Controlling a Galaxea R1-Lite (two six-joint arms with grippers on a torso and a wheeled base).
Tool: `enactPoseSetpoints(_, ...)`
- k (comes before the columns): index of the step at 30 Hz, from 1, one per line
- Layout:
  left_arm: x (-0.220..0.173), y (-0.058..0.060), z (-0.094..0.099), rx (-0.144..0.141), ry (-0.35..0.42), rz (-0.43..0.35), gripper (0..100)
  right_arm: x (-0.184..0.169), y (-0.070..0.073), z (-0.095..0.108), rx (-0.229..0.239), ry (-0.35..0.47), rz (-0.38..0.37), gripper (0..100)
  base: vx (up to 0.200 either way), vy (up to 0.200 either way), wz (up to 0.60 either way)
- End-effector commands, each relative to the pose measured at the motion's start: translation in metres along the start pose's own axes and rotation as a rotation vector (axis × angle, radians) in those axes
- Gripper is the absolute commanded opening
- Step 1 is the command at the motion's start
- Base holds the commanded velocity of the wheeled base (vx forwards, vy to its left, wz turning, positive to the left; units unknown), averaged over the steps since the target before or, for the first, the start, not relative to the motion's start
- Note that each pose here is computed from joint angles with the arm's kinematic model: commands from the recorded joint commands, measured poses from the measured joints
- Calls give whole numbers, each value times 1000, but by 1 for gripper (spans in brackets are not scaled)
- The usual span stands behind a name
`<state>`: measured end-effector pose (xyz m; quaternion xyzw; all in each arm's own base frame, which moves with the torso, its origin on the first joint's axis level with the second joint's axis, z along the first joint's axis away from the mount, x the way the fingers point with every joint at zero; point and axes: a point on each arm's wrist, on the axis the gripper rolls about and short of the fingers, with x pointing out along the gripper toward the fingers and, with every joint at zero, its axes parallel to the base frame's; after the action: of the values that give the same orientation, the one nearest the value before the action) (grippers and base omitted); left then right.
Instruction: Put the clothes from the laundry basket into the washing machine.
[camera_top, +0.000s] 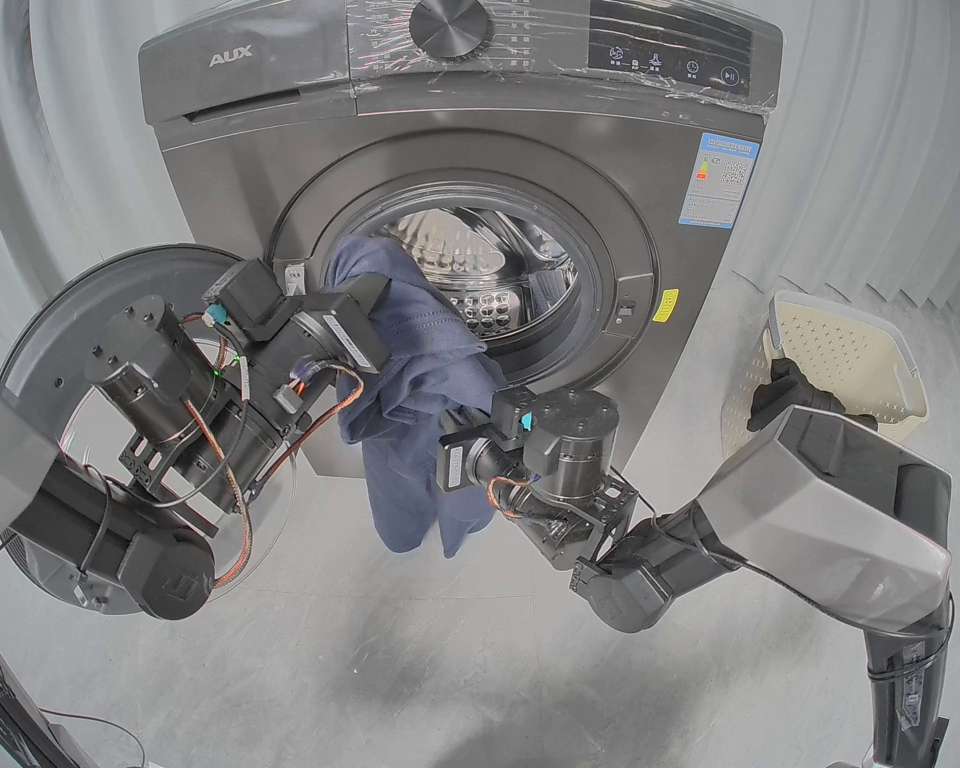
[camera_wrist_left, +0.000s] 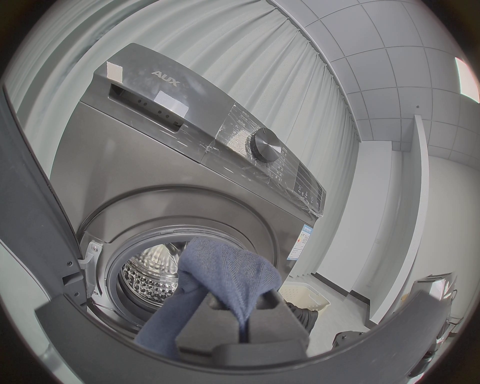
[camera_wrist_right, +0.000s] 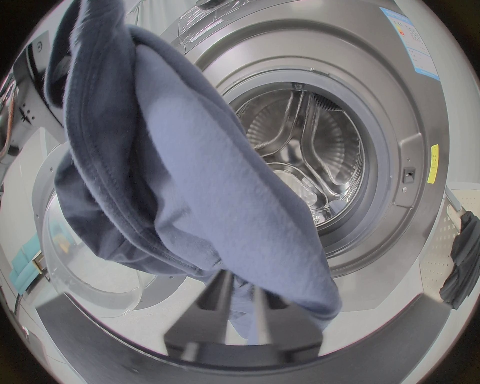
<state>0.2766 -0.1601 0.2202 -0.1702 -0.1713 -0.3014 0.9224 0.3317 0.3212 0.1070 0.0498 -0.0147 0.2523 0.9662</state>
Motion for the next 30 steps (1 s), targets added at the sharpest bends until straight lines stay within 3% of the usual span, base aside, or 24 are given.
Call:
enactPoseSetpoints(1, 0, -1, 2, 0, -6, -2, 0, -2, 7, -6, 0, 10, 30, 100, 0, 0, 0)
enactPoseSetpoints(3, 0, -1, 2, 0, -6, -2, 0, -2, 9, -5, -1, 5, 40, 100, 0, 0, 0)
enactPoseSetpoints(9, 0, 0, 1, -2, -4, -2, 0, -16, 41, 1, 8, -14, 127, 100, 0, 0, 0)
enactPoseSetpoints(14, 0, 0, 0, -1, -2, 1, 0, -18, 49, 9, 17, -38, 138, 100, 0, 0, 0)
enactPoseSetpoints(30, 0, 0, -2, -1, 3, 2, 0, 7, 14, 43, 44, -151, 22, 100, 0, 0, 0)
